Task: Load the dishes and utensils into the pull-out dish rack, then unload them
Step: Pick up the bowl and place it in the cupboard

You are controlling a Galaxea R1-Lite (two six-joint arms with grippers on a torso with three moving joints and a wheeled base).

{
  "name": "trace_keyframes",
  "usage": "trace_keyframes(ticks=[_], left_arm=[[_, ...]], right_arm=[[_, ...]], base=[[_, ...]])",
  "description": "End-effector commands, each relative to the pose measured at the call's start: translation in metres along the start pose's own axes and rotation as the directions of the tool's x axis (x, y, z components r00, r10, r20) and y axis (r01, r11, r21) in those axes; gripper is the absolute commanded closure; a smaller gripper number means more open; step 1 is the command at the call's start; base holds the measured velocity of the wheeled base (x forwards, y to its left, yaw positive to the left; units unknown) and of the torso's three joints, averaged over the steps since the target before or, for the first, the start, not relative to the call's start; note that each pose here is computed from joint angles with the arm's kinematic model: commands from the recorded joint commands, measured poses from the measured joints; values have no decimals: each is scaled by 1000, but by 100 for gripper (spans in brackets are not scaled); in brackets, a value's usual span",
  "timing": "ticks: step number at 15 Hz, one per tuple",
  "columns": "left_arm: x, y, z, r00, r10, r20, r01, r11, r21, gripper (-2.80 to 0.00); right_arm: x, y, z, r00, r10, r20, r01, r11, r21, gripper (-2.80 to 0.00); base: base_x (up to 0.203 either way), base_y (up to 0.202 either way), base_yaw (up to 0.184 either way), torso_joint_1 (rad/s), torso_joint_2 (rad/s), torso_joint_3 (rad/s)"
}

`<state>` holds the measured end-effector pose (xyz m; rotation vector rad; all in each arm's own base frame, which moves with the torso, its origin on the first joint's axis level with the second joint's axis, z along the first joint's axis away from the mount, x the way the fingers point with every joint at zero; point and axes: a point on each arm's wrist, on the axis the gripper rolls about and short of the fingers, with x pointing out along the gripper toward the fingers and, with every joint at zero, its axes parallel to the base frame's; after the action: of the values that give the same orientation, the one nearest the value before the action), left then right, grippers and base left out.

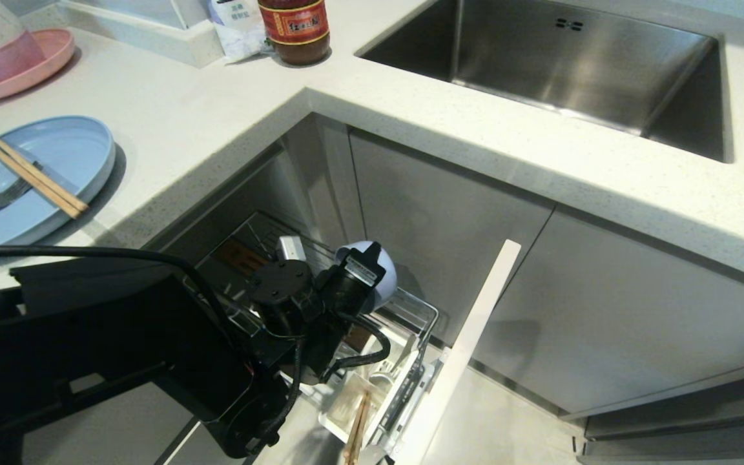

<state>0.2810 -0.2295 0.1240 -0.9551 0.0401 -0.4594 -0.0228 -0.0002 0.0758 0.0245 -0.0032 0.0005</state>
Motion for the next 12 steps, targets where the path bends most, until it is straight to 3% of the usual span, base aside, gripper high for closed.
trace_keyframes(ticks=[1, 12], left_arm=[[0, -3, 3, 1000, -12, 12, 13, 999, -38, 0], [9, 23, -10, 999, 31, -32, -34, 995, -92, 0]], right_arm=[[0, 0, 0, 1000, 1, 3, -1, 1000, 0, 0], [0, 0, 0, 1000, 1, 3, -1, 1000, 0, 0]], base=[[0, 0, 0, 0, 0, 0], [0, 0, 0, 0, 0, 0]])
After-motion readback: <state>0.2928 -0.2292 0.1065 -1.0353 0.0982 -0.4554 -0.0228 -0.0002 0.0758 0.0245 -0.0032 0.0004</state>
